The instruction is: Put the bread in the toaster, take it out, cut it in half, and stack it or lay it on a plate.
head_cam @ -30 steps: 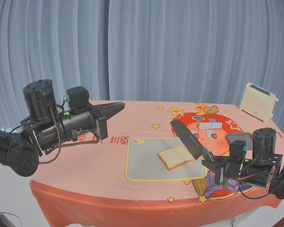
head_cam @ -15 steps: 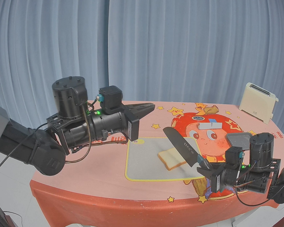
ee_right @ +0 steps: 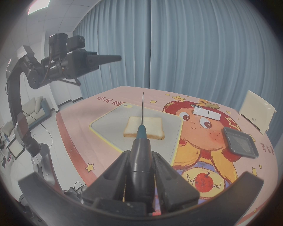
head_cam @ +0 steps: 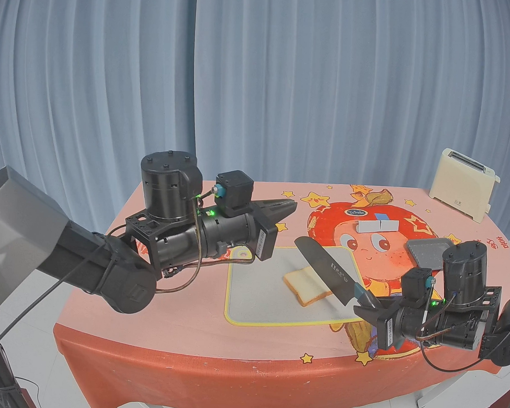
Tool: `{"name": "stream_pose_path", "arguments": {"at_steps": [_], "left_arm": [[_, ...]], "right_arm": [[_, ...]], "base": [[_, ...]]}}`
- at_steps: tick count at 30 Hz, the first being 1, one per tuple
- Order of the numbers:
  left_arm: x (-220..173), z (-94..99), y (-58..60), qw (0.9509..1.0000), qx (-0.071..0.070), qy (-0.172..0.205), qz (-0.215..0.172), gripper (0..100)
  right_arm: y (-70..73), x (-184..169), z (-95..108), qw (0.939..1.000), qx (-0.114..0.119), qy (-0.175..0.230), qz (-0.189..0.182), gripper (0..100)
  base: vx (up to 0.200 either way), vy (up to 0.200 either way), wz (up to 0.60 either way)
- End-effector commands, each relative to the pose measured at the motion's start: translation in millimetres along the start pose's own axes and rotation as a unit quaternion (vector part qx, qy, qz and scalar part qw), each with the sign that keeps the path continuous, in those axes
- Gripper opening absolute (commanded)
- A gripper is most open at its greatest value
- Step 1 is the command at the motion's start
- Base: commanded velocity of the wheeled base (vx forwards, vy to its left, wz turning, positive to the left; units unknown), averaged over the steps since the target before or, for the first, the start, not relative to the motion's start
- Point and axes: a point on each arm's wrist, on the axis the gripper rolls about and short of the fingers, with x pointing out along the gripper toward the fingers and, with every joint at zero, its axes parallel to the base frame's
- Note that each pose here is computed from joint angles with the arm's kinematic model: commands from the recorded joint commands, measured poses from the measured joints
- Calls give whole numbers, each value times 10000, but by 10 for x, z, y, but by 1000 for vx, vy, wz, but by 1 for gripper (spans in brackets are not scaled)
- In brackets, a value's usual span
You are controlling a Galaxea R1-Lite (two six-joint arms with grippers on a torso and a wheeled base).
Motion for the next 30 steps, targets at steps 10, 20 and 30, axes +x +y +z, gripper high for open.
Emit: {"name": "stream_pose_path", "arguments": {"at_steps": [10, 20, 30], "left_arm": [[169, -166, -29, 9999, -40, 134, -91, 0], [255, -110, -60, 9998, -16, 88, -170, 0], [398, -214, -48, 9996, -31, 179, -206, 0]], "right_arm": [[32, 41, 132, 9998, 30, -165, 46, 0], [49, 18, 222, 9997, 158, 175, -46, 0], [108, 40, 190, 9995, 81, 261, -146, 0]], "base": [[0, 0, 0], [0, 0, 0], [0, 0, 0]]}}
